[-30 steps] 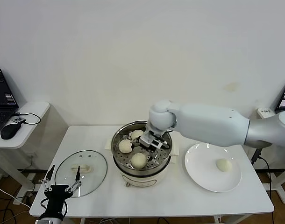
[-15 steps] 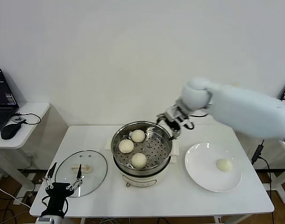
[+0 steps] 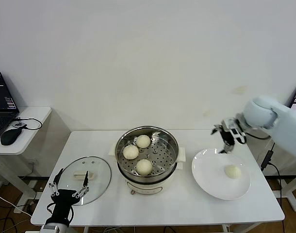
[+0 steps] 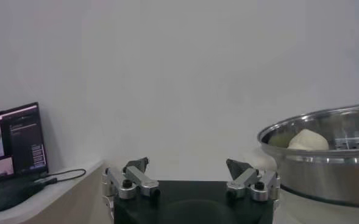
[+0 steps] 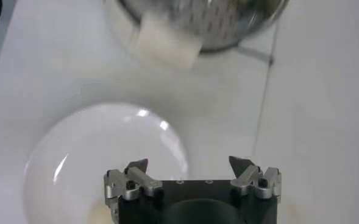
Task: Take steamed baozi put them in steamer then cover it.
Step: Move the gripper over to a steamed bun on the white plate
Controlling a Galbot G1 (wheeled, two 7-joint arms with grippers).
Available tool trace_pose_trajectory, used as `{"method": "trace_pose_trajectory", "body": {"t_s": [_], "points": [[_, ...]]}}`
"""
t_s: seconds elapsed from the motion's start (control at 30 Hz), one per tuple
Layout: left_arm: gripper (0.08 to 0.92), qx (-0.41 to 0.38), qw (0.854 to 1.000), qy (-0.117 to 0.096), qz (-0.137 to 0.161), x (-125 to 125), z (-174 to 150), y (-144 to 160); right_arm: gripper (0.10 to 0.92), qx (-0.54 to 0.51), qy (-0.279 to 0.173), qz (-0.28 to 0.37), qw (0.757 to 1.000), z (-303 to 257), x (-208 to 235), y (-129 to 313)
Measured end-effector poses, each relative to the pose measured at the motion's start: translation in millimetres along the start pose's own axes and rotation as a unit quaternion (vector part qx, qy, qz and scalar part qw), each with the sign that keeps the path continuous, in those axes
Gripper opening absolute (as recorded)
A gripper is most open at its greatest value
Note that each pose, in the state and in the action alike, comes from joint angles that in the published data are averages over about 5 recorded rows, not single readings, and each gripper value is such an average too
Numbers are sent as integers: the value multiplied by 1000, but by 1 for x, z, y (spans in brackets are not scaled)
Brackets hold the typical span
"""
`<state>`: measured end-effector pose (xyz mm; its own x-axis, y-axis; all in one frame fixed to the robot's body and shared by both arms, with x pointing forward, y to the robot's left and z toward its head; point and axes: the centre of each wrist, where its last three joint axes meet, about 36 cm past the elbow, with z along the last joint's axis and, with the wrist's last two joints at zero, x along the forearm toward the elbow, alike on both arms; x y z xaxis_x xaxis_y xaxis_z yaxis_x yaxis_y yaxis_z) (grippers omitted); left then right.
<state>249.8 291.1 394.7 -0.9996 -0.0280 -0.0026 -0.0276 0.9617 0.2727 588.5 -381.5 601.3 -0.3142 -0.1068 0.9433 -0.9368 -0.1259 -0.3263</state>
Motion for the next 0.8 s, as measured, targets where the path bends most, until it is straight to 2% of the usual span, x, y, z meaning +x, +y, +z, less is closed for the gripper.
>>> {"method": "trace_pose_trajectory", "body": {"t_s": [0.43, 0.8], "points": [[823, -2, 1000, 5, 1, 3, 1, -1, 823, -51, 57, -23, 997, 50, -53, 48], [823, -4, 1000, 7, -1, 5, 1, 1, 823, -70, 73, -27, 994, 63, -92, 57]]}}
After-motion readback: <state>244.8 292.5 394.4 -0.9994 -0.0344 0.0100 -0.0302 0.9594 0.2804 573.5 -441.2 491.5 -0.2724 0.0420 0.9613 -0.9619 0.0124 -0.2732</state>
